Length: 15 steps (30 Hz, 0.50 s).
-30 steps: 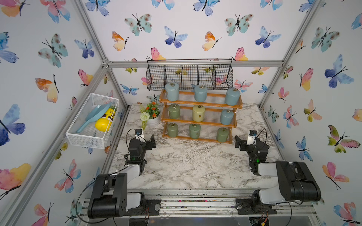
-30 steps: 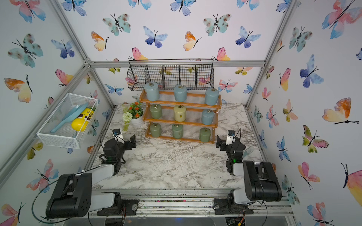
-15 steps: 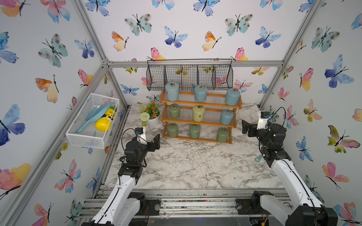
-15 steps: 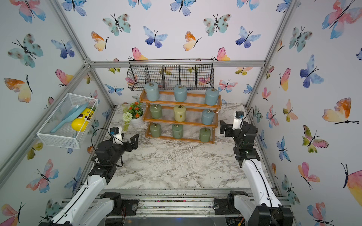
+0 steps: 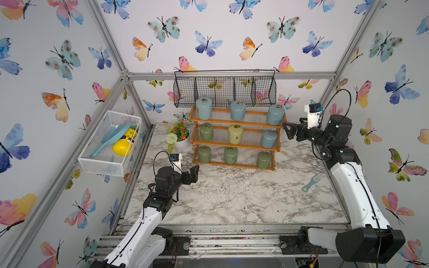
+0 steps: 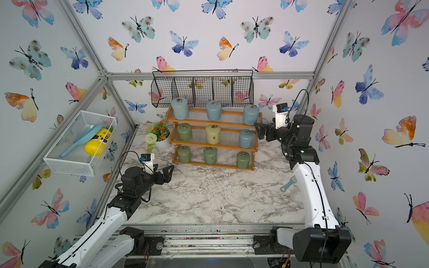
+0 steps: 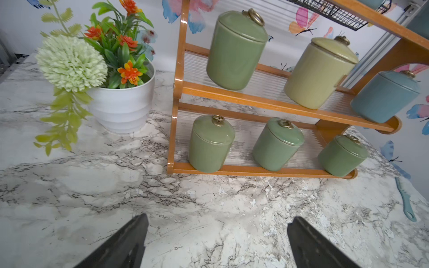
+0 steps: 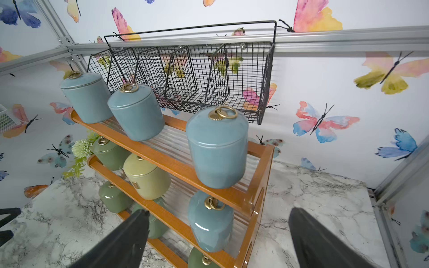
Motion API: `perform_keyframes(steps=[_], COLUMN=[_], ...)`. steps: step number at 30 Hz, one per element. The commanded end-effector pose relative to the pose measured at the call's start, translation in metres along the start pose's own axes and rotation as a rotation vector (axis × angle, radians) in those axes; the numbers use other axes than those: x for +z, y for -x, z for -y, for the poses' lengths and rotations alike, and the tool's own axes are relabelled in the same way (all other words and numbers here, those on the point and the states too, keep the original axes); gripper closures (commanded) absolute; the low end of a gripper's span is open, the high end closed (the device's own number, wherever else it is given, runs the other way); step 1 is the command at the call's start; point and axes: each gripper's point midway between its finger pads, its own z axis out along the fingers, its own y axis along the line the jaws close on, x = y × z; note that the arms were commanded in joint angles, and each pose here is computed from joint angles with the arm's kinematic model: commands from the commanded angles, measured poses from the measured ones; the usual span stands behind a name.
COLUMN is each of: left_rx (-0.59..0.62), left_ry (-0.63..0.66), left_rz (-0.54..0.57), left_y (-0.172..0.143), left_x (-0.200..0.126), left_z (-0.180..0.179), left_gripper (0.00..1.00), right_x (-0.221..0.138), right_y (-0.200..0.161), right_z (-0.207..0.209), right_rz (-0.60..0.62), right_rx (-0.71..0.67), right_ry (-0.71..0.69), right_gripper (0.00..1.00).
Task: Remove the tea canisters from the shelf
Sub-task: Pick up the tea canister from the shelf.
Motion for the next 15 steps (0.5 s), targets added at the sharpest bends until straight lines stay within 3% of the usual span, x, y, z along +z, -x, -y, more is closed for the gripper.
perform_keyframes(steps=[1,15], left_rx=[-0.003,0.003], left_ry=[-0.004,-0.061], left_rz=[0.001,-0.036], left_y=[-0.004,-0.020], left_x=[-0.001,0.005], left_z=[0.008,0.034], left_gripper=[0.02,0.02], right_x=[0.006,0.041], right_y=[0.003,0.034], right_z=[-0.007,-0.004], right_rz=[-0.039,-0.054], right_rx=[0.009,0.019], right_ry=[0.058,0.103], right_gripper=[0.00,0.00])
